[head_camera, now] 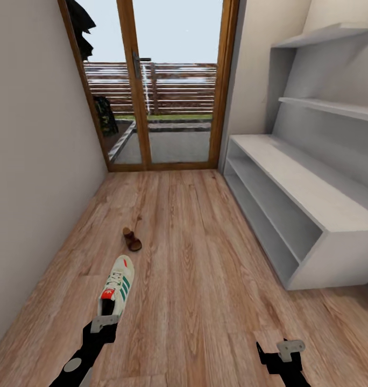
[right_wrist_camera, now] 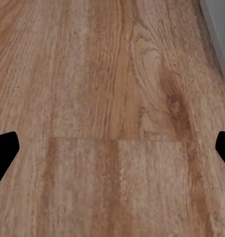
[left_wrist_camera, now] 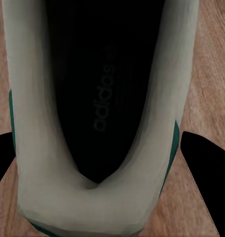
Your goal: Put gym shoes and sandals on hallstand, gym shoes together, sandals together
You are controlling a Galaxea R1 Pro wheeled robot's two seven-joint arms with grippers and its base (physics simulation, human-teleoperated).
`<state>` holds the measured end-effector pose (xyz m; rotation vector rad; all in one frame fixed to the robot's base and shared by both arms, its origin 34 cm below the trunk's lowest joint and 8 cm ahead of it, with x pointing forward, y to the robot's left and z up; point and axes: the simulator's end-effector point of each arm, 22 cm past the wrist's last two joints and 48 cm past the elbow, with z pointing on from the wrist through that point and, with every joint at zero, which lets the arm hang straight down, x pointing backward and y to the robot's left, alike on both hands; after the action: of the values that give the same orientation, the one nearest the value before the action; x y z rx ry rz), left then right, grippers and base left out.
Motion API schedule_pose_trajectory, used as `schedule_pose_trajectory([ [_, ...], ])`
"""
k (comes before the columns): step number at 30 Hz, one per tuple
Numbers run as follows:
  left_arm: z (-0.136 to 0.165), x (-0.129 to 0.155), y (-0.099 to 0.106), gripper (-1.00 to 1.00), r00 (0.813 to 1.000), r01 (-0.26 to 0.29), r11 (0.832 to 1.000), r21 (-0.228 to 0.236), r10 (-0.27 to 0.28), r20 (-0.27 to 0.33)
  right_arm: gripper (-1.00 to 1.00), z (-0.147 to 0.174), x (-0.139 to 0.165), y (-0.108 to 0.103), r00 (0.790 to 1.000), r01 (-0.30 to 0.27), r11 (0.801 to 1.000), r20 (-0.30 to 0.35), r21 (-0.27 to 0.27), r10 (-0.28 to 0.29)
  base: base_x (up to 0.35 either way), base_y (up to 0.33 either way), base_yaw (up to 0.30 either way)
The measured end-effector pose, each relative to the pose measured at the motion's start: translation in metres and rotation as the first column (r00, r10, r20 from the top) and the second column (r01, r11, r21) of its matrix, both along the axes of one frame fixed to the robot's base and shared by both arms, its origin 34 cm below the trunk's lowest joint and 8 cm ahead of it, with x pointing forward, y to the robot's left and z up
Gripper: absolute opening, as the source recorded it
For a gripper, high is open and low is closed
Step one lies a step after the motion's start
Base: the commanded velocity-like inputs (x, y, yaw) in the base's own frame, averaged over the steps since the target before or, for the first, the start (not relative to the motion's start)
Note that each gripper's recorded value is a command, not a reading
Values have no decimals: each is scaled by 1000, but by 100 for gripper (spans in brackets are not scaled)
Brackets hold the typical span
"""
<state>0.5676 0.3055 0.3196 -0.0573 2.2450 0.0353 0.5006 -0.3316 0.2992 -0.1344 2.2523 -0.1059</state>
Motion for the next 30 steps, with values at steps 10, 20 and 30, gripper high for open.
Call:
schedule_pose_trajectory([
  [10, 0, 0, 0, -100, 1000, 0, 1000, 0, 0, 0, 100, 0, -1, 0, 1000, 1, 1000, -2, 0, -1, 339, 0, 0],
  [20, -1, -1, -5, -100, 1000, 4, 1000, -7, -4, -2, 100, -1, -1, 0, 1000, 0, 1000, -4, -1, 0, 339, -16, 0],
  [30, -12, -11, -58, -100, 997, 75, 996, -49, -76, -31, 100, -18, -22, 22, 998, -6, 999, -59, 37, 8, 334, -91, 0],
])
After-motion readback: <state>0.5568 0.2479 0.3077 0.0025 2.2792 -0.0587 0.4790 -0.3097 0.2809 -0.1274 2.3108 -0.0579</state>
